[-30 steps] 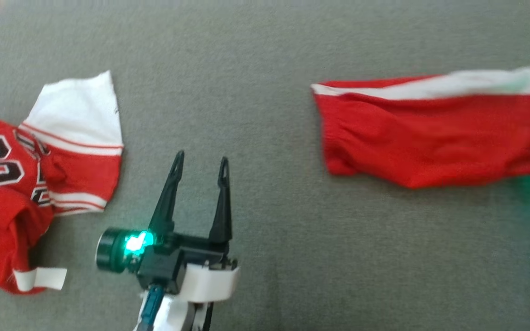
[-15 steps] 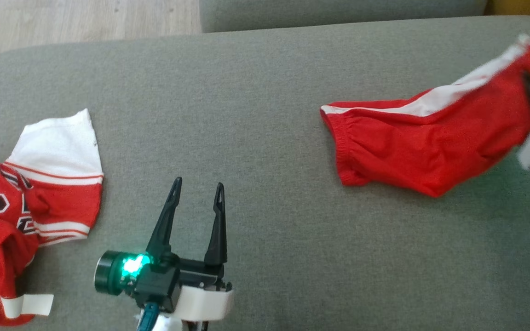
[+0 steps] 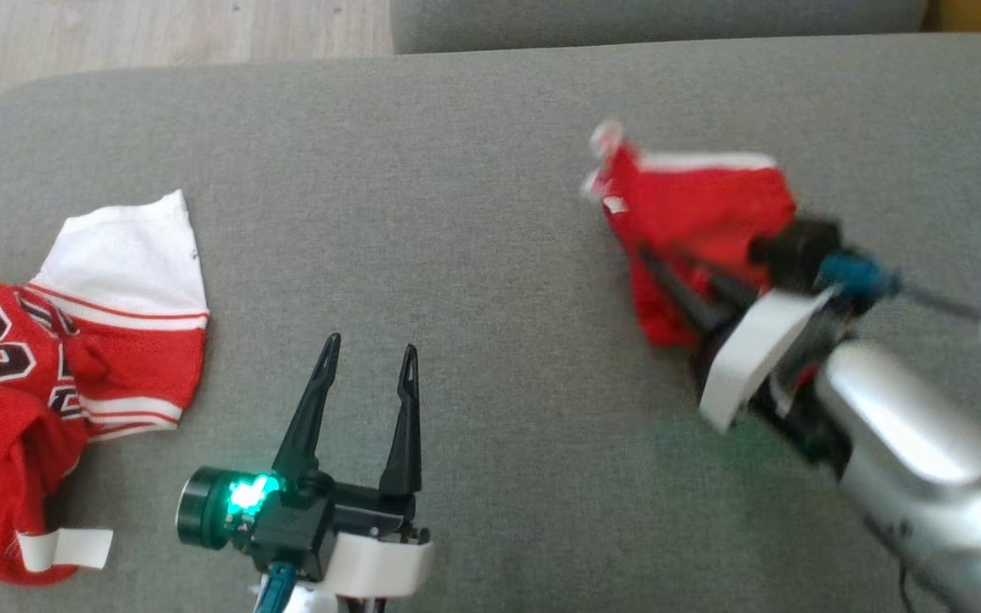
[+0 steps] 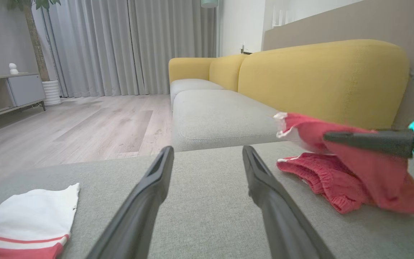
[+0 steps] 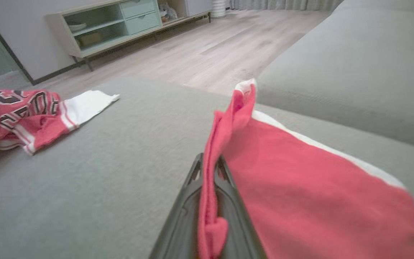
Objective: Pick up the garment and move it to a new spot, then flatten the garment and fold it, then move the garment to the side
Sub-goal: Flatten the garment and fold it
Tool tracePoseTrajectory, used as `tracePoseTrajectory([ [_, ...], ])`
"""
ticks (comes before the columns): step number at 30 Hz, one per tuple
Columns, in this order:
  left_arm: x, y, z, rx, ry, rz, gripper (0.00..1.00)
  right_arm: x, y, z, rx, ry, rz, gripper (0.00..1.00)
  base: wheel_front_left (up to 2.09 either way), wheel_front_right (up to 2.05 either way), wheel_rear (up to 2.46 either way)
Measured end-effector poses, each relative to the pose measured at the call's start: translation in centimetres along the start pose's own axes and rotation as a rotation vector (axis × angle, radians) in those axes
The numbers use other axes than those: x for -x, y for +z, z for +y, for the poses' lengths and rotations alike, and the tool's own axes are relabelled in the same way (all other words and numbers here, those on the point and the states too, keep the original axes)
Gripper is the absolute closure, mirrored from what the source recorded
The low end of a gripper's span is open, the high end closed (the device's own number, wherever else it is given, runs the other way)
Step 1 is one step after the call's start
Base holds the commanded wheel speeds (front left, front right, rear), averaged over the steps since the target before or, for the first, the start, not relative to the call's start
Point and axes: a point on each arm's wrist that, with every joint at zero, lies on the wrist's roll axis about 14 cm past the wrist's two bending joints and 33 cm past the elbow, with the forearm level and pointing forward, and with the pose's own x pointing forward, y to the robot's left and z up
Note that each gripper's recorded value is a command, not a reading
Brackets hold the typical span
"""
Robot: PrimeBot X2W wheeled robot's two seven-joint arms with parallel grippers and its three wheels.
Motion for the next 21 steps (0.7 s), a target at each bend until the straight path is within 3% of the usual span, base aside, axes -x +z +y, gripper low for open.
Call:
tracePoseTrajectory([
  [2,0.1,0.1,0.2,-0.003,0.007,-0.003,0.0,0.4,-1.1,1.7,-0.028,0.029,0.007,0.0,0.0,0.0,0.0],
  [4,0.2,0.3,0.4,-0.006,0.017,-0.009,0.0,1.0,-0.6,1.3,-0.044,0.003,-0.04,0.0,0.0,0.0,0.0],
  [10,1.6,0.6,0.8,0.002,0.039,-0.009,0.0,5.1,4.0,-4.0,-0.057,-0.205,-0.296,0.0,0.0,0.0,0.0],
  [14,3.1,0.5,1.4,-0.002,0.075,-0.003,0.0,8.9,2.5,-5.8,-0.078,-0.34,-0.341,0.0,0.0,0.0,0.0],
  [21,6.2,0.3,2.8,-0.011,0.139,0.01,0.0,13.2,0.0,-3.8,-0.087,-0.448,-0.354,0.0,0.0,0.0,0.0],
])
